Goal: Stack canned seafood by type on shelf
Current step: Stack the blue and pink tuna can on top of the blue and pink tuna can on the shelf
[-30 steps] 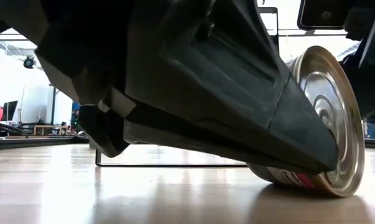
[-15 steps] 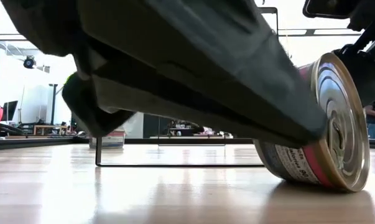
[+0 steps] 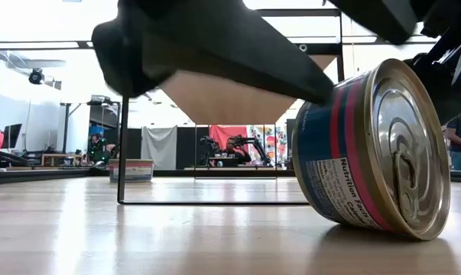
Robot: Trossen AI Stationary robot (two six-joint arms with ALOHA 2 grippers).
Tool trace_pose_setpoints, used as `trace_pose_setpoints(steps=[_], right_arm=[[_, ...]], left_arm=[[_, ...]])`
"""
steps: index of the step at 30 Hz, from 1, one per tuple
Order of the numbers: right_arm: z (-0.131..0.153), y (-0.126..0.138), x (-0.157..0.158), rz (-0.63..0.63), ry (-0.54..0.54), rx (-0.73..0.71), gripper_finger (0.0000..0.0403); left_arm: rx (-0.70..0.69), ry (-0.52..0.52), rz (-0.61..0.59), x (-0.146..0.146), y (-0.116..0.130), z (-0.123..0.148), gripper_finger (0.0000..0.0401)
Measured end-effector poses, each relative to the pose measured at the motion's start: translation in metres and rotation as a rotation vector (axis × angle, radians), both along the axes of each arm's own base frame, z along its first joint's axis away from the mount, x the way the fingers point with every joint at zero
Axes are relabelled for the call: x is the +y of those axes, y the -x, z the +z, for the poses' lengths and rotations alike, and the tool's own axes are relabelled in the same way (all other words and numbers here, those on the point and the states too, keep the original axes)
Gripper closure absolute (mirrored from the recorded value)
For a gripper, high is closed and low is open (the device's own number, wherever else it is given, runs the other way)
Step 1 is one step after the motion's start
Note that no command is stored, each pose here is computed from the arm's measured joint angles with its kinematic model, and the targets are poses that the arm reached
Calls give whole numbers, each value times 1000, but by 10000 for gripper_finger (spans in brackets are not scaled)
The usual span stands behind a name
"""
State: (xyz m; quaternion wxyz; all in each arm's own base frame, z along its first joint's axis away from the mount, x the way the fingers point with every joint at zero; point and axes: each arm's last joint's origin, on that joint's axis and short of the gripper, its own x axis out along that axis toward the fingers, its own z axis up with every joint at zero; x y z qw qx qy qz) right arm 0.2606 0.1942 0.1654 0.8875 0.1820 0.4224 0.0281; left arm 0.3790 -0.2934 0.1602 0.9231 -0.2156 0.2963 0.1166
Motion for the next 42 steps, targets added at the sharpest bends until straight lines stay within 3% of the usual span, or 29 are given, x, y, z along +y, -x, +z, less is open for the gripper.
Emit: trace_pose_setpoints(steps=[6,12,20,42], right_arm=[[0,-1,-1,12,14,-4,129],[0,-1,-1,13,16,-5,129],[0,-1,-1,13,16,-5,129],[0,-1,-1,20,34,-15,129]], left_arm=[[73,-146,37,-5,6,28,180],[86,-174,104,4,6,23,143],[42,-214,142,13,-1,16,140],[-37,-183,120,13,-9,2,139]])
